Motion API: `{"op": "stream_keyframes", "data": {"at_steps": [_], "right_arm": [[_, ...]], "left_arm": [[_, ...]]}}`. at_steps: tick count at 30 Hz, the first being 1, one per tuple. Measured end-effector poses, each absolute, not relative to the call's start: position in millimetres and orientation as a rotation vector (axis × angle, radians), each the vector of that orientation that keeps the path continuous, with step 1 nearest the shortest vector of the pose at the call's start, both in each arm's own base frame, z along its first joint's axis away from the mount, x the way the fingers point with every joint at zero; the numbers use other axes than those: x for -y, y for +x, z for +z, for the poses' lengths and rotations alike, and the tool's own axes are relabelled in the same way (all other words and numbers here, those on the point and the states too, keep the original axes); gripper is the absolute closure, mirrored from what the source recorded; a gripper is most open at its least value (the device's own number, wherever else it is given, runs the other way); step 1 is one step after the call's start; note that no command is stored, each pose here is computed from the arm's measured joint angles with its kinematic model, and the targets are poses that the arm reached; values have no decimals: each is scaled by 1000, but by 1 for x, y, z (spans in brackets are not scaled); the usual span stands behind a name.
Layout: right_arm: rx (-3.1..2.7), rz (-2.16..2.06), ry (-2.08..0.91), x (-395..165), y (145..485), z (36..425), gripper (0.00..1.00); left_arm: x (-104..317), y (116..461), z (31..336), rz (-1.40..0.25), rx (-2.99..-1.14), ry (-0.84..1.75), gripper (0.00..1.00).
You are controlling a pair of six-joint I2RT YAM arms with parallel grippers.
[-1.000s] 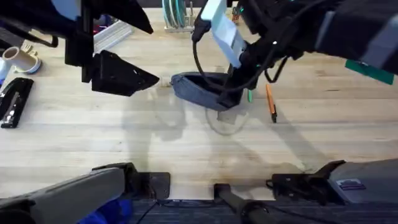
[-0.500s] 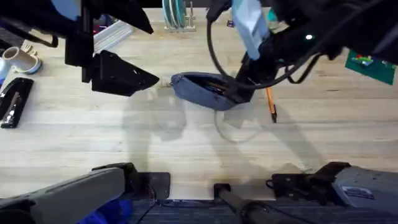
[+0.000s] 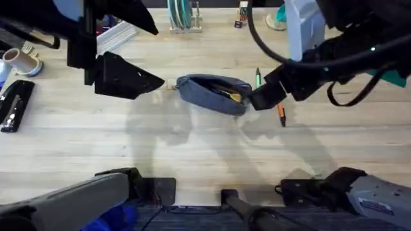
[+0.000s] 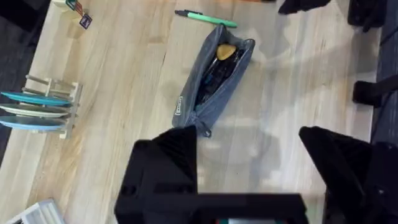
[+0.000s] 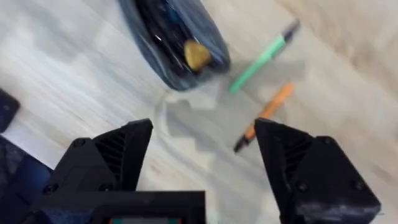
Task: Unzip the bag, pick up the pens from the table one at a time and place them inside, then zip the bag closed.
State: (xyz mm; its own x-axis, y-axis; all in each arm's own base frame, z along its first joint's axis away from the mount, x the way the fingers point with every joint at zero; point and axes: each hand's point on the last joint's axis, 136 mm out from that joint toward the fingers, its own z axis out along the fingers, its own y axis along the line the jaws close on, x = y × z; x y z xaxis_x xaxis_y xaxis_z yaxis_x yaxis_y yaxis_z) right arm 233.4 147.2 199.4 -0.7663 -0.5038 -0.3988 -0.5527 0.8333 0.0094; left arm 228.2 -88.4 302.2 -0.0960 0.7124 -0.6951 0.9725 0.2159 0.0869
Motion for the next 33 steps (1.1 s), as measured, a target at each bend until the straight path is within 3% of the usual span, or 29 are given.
{"op": "stream_keyframes", "data": {"at_steps": [19, 33], "right_arm": [[-2803, -68, -372, -94, 228, 189, 5], [-2913, -26, -198, -60, 229, 141, 6]], "left_arm": [[88, 228, 302, -537, -1871, 1557, 7], [88, 228, 302, -536, -1871, 1557, 8]]}}
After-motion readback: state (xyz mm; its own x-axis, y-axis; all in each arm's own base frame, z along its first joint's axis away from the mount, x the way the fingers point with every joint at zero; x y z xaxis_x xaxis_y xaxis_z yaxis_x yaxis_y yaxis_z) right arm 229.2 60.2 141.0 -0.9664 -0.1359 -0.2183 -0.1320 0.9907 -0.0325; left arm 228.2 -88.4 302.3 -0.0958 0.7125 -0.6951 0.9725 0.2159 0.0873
